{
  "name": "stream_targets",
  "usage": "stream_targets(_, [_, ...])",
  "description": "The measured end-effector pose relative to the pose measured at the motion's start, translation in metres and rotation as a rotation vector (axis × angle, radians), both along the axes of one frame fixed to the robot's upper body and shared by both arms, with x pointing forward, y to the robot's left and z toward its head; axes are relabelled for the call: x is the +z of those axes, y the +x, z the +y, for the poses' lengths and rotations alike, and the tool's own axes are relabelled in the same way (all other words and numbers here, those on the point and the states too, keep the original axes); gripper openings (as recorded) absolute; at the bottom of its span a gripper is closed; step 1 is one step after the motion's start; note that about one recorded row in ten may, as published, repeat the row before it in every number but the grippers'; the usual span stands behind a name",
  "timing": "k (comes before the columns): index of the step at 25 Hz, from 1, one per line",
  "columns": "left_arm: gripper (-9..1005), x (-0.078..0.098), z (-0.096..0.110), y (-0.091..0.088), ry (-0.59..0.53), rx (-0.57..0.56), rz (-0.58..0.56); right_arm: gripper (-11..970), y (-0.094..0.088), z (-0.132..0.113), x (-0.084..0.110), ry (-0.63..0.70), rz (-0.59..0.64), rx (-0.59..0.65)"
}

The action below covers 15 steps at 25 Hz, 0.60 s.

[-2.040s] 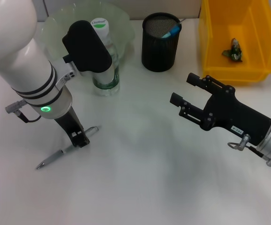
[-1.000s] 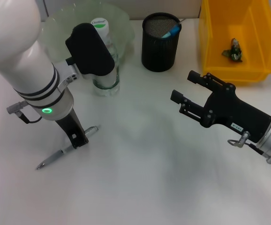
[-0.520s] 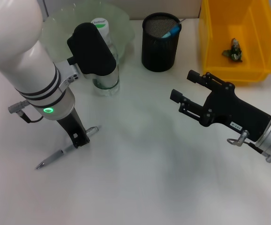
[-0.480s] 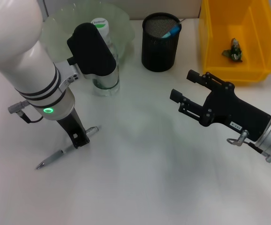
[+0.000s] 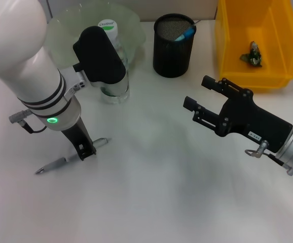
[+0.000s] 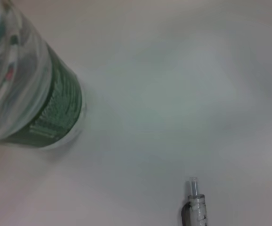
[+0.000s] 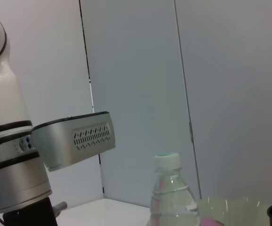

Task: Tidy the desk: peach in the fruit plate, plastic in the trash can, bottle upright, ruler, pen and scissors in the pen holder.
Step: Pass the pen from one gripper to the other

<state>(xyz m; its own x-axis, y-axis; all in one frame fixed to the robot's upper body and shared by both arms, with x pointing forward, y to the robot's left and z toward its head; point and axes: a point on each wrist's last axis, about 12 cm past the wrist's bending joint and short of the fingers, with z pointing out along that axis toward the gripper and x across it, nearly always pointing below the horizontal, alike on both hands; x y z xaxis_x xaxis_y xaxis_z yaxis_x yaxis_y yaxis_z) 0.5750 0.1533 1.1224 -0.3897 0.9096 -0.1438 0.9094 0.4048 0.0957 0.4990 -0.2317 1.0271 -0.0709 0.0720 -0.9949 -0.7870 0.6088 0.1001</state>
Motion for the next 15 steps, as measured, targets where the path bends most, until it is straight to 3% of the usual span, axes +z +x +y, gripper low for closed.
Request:
stream_targets(6, [147,0.002,-0.001,0.001,-0.01,0.007,-0.018,710,0.0,0.0,0.0,0.0,0.001,-0.001])
stream_targets(13, [148,0.015,-0.001,0.002,-0.061,0.031,-0.077,710,-0.001,-0.002,0.0,0.007,0.001,-0.016])
stream_targets(15, [148,0.02,0.001,0.003,-0.079,0.039,-0.095,710,-0.002,-0.01,0.001,0.041,-0.012,-0.073])
